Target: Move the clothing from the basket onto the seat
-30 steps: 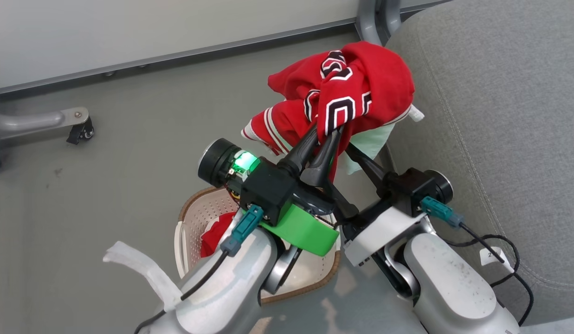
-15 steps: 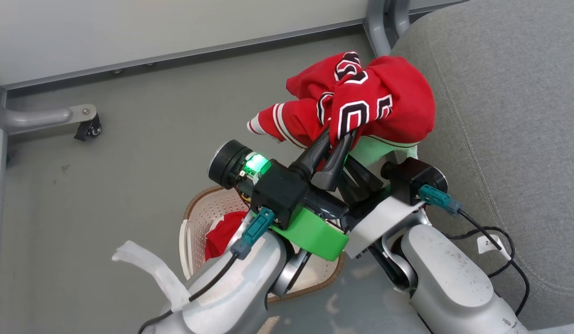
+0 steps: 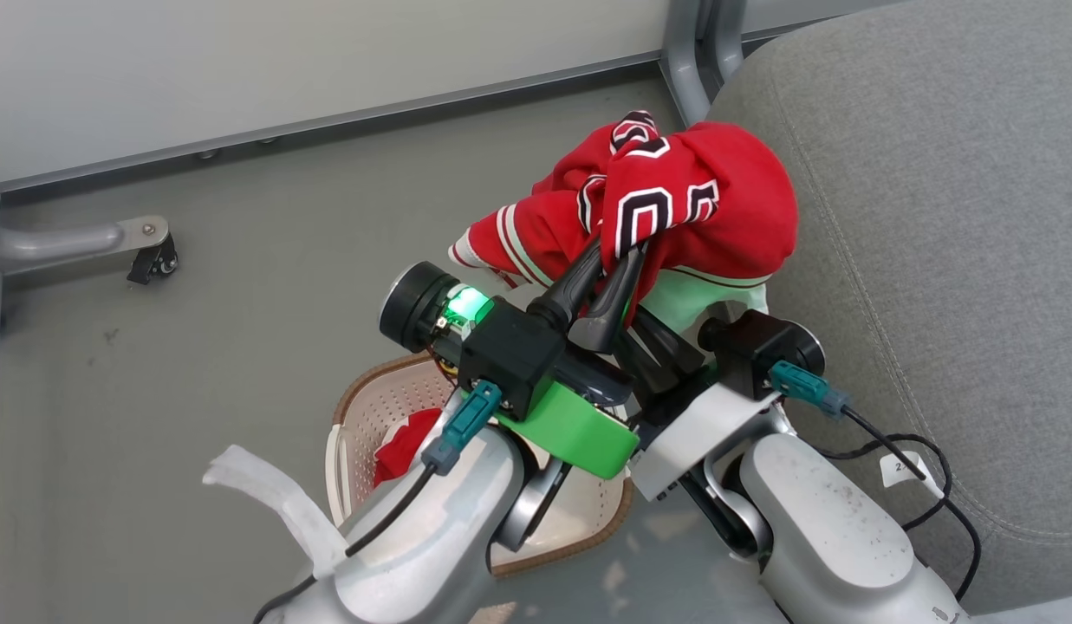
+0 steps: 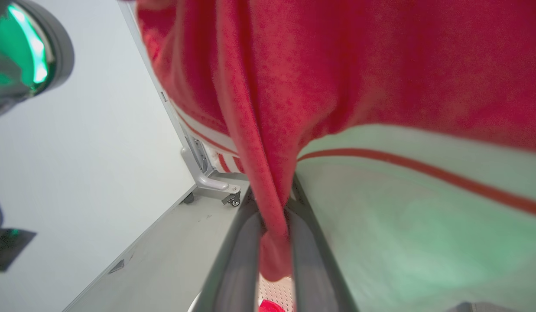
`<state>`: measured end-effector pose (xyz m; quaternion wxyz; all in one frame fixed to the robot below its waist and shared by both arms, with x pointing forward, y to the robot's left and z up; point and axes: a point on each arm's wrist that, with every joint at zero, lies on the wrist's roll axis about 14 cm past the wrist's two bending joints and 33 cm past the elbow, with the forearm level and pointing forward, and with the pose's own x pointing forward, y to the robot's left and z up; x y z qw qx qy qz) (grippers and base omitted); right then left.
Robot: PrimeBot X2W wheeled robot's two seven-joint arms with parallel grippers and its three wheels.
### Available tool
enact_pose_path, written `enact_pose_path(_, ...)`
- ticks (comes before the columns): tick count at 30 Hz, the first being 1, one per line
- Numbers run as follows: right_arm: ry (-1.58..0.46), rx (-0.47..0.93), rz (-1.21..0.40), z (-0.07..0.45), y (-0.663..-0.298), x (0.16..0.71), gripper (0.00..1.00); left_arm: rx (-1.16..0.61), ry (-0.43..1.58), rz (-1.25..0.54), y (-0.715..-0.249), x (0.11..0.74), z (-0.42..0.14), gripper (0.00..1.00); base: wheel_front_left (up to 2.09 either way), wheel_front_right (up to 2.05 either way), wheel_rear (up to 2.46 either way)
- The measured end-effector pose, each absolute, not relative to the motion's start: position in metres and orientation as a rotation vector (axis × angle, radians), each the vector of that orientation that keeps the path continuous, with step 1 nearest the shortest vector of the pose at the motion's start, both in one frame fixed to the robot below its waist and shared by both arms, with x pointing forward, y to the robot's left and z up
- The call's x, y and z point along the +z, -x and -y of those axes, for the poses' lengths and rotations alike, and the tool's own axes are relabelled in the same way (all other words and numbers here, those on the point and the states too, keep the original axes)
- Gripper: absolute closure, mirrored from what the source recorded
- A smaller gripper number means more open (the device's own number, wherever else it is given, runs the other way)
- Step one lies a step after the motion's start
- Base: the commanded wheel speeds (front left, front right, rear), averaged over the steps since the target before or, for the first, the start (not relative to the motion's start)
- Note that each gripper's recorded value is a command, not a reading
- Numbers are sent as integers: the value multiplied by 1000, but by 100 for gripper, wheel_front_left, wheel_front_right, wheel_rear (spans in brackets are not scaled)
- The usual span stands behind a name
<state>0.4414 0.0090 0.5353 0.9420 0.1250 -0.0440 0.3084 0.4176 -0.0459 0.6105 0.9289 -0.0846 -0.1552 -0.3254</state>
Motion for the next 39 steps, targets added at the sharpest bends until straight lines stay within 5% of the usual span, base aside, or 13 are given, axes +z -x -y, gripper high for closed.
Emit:
enact_pose_path(1, -255, 630, 90, -9, -441, 535, 100, -667, 173, 315, -418, 610, 46, 100, 0, 0, 0)
enact_pose_path(2, -255, 631, 91, -9, -441, 536, 100, -665, 174, 312, -418, 608, 45, 57, 0, 0, 0)
enact_pose_path(3, -255, 632, 91, -10, -441, 536, 100, -661, 175, 312, -419, 608, 45, 0, 0, 0, 0)
enact_pose_path(24, -227, 594, 98, 3, -448, 532, 100, -648, 143, 304, -428, 599, 42, 0, 0, 0, 0)
enact_pose_path(39, -116, 378, 153, 79, -452, 538, 100, -689, 118, 252, -428, 573, 55, 0, 0, 0, 0)
